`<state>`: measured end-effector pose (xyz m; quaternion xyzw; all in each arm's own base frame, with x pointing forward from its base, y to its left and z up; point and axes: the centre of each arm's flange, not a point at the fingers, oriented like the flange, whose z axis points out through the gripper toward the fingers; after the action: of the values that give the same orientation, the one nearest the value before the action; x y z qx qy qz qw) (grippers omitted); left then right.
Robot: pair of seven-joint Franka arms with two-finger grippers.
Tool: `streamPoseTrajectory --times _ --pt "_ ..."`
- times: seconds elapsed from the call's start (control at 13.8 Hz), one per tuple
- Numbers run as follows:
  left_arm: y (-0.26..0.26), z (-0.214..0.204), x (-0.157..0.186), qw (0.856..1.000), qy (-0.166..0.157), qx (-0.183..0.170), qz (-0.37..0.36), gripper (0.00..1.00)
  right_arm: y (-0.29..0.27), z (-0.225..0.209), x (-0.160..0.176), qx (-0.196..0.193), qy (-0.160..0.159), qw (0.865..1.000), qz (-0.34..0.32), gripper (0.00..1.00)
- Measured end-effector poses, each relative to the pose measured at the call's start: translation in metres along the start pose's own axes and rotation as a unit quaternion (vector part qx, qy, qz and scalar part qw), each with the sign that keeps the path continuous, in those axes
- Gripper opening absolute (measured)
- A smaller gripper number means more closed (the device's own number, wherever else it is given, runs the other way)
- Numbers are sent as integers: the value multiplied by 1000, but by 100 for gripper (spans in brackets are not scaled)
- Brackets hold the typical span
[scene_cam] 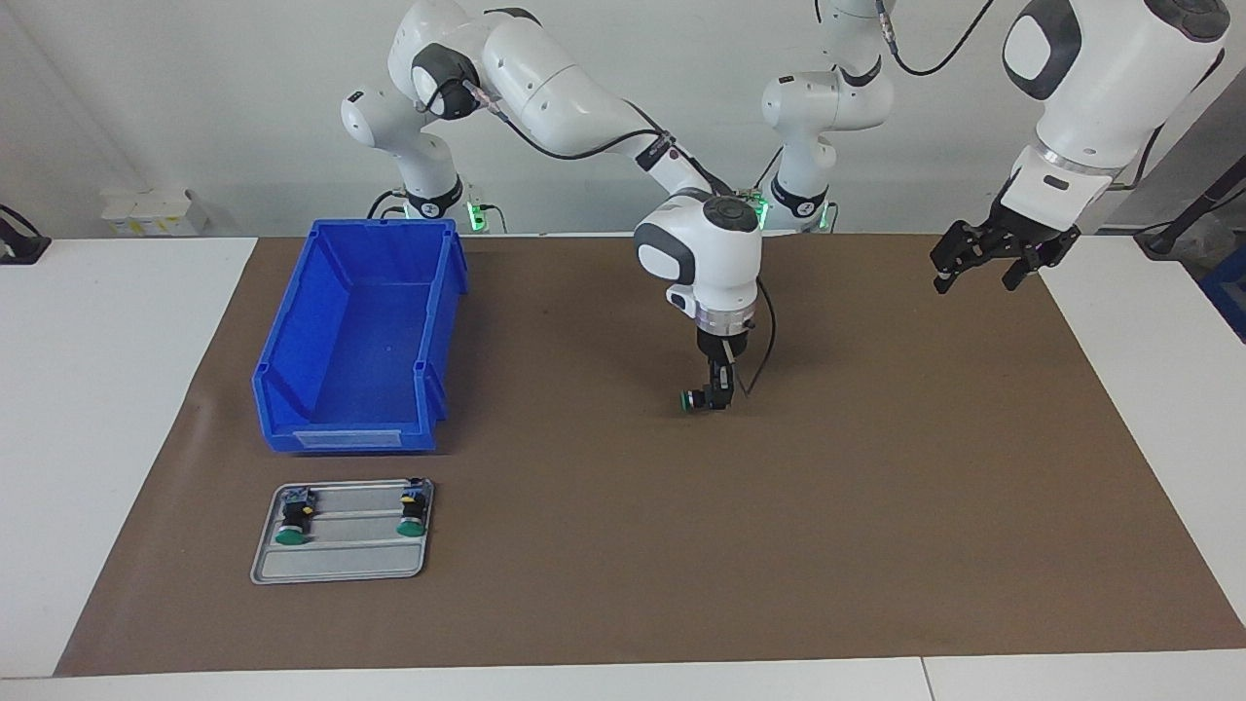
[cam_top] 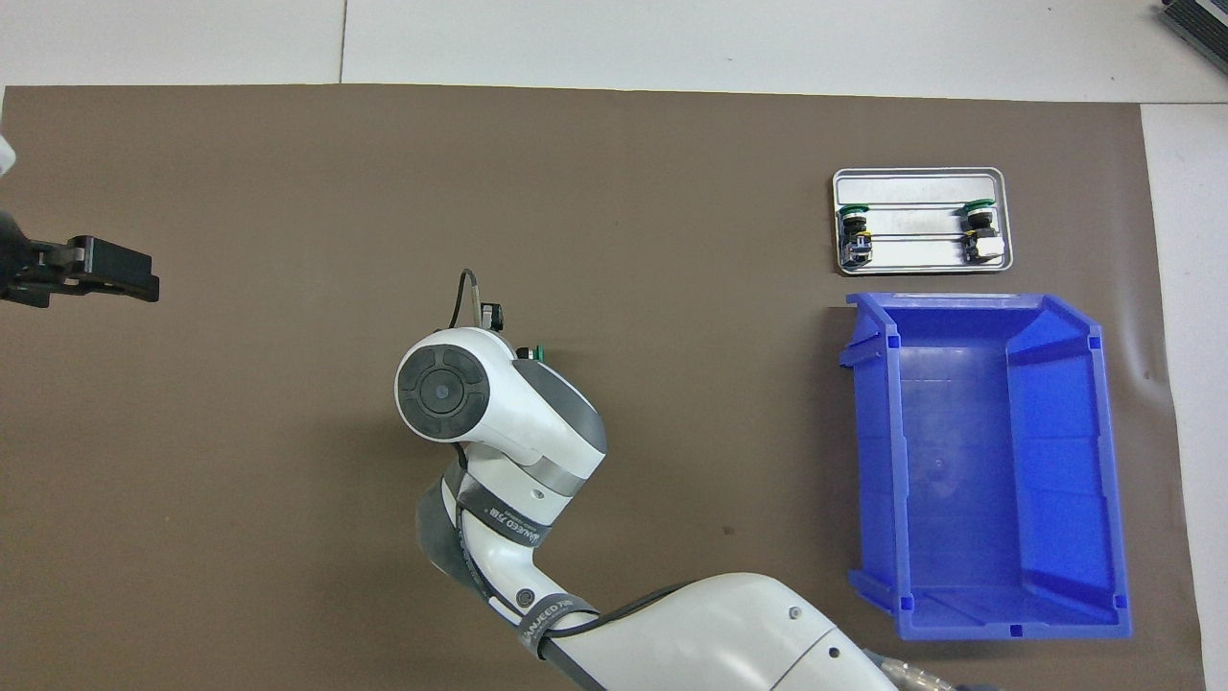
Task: Place and press button with both arms
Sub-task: 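Carry the button component to the table center and release it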
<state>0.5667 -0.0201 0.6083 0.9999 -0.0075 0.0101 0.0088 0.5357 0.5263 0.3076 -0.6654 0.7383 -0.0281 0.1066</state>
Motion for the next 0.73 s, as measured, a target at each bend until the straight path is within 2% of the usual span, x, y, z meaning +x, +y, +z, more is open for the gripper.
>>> streamPoseTrajectory --times 0.15,0.22,0.51,0.73 --pt "0 0 0 1000 0 0 0 100 -6 -1 5 -3 -9 1000 13 41" --pt "0 0 0 1000 0 0 0 100 -9 -1 8 -3 -9 1000 16 48" --pt "0 0 0 1000 0 0 0 100 -18 -14 11 5 -15 1000 10 97" --pt "0 0 0 1000 0 0 0 100 -27 -52 11 20 -29 998 -44 100"
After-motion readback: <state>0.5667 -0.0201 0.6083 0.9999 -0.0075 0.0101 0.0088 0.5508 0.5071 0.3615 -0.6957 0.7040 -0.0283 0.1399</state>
